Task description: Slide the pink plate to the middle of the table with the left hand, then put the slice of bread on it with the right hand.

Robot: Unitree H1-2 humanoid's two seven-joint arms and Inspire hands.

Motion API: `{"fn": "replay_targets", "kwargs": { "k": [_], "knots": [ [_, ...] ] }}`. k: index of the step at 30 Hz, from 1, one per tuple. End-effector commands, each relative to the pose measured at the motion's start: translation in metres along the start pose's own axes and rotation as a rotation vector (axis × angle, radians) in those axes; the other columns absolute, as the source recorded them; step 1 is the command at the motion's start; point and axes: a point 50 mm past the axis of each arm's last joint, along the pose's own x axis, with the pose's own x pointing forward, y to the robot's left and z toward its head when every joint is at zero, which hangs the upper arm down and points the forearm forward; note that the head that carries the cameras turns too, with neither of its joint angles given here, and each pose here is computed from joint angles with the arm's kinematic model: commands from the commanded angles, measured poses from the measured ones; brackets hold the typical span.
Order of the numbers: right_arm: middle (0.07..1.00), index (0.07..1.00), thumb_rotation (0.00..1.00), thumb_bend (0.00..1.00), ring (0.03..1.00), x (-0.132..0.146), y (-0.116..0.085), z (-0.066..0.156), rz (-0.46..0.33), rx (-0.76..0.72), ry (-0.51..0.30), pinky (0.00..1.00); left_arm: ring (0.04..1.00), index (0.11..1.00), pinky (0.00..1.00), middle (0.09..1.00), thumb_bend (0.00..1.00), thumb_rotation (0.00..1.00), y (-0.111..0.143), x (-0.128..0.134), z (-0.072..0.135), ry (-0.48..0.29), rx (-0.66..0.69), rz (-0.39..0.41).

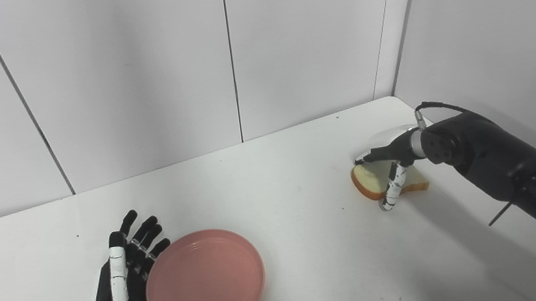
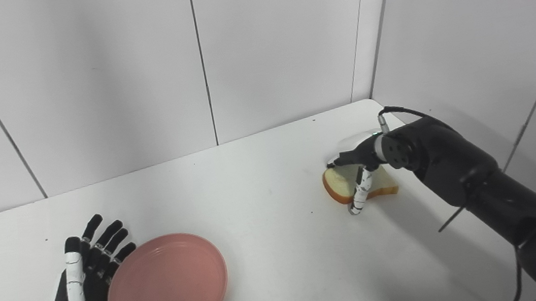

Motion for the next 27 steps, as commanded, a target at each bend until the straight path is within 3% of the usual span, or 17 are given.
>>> {"fn": "replay_targets", "kwargs": {
  "k": [1, 7, 10, 12, 15, 17, 19, 21, 27],
  "knots": [
    [0.964, 0.933, 0.38, 1.00, 0.961, -0.004, -0.009, -0.009, -0.052, -0.011, 0.015, 0.98, 0.833, 0.884, 0.75, 0.801, 0.84, 0.80, 0.003, -0.008, -0.017, 0.074, -0.021, 0.028],
    [0.949, 0.920, 0.34, 1.00, 0.944, 0.002, 0.004, -0.014, -0.116, -0.025, 0.030, 0.97, 0.832, 0.893, 0.74, 0.803, 0.84, 0.81, 0.003, -0.009, -0.017, 0.075, -0.006, 0.020],
    [0.898, 0.883, 0.27, 1.00, 0.889, 0.004, 0.007, -0.015, -0.127, -0.024, 0.058, 0.87, 0.835, 0.892, 0.75, 0.807, 0.84, 0.81, 0.003, -0.010, -0.017, 0.076, -0.006, 0.023],
    [0.853, 0.821, 0.18, 0.99, 0.805, 0.005, 0.008, -0.016, -0.117, -0.030, 0.074, 0.70, 0.834, 0.890, 0.75, 0.806, 0.84, 0.81, 0.003, -0.010, -0.017, 0.077, -0.004, 0.026],
    [0.685, 0.695, 0.05, 0.90, 0.608, 0.006, 0.008, -0.016, -0.096, -0.092, 0.088, 0.53, 0.830, 0.885, 0.75, 0.803, 0.85, 0.81, 0.004, -0.009, -0.018, 0.080, -0.002, 0.026],
    [0.617, 0.652, 0.01, 0.85, 0.538, 0.005, 0.008, -0.014, -0.087, -0.122, 0.095, 0.48, 0.829, 0.883, 0.75, 0.801, 0.85, 0.81, 0.003, -0.010, -0.018, 0.081, 0.002, 0.025],
    [0.514, 0.612, 0.00, 0.63, 0.477, 0.005, 0.008, -0.014, -0.083, -0.127, 0.097, 0.42, 0.828, 0.882, 0.74, 0.800, 0.85, 0.81, 0.003, -0.010, -0.018, 0.083, 0.005, 0.024],
    [0.477, 0.552, 0.00, 0.53, 0.410, 0.005, 0.009, -0.015, -0.083, -0.124, 0.098, 0.36, 0.828, 0.884, 0.74, 0.803, 0.85, 0.82, 0.002, -0.010, -0.018, 0.084, 0.006, 0.024],
    [0.481, 0.526, 0.00, 0.52, 0.405, 0.007, 0.011, -0.018, -0.078, -0.084, 0.103, 0.34, 0.830, 0.884, 0.74, 0.805, 0.85, 0.82, 0.002, -0.010, -0.018, 0.087, 0.005, 0.024]
  ]
}}
